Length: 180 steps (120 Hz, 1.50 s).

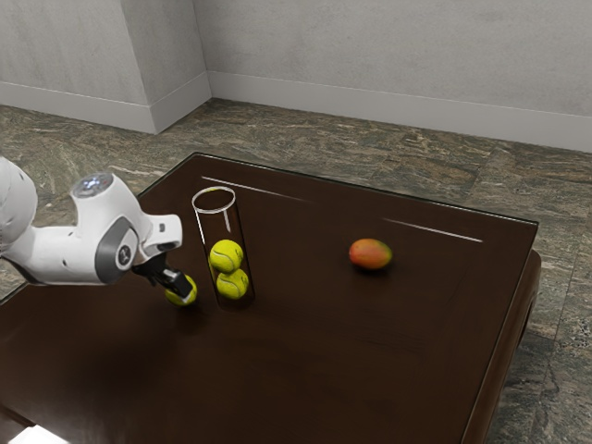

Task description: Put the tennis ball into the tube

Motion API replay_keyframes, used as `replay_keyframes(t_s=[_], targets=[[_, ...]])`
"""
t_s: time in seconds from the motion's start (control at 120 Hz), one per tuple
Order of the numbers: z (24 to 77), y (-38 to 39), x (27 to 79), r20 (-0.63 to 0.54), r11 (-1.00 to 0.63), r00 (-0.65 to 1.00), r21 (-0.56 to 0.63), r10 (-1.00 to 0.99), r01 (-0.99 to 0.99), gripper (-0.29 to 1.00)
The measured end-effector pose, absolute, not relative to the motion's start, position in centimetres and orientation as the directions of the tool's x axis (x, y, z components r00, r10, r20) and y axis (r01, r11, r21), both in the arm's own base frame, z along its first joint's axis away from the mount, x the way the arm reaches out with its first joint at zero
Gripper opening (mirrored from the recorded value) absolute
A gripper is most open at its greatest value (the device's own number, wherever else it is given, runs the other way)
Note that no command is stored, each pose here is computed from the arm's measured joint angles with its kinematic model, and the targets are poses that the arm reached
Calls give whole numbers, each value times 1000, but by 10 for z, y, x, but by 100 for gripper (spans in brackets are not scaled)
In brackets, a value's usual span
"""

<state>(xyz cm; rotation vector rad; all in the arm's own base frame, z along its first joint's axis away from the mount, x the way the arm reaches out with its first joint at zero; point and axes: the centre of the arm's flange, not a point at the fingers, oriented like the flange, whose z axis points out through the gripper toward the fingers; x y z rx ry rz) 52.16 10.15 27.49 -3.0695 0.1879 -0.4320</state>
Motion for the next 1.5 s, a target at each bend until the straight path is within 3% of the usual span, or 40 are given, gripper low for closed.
replay_keyframes(t_s=[0.308,0.492,0.625,0.767,1.067,1.175,1.317,1.5], targets=[[254,110,545,276,-991,952,-55,-134,-124,69],[245,111,551,268,-988,951,-61,-155,-143,47],[249,110,551,274,-985,947,-67,-169,-156,37],[290,107,539,311,-984,934,-66,-177,-164,29],[469,69,486,501,-970,832,-83,-237,-227,26],[514,32,496,530,-950,792,-111,-304,-291,27],[524,-3,536,481,-930,801,-101,-358,-354,28],[510,4,560,416,-936,842,-77,-343,-344,29]])
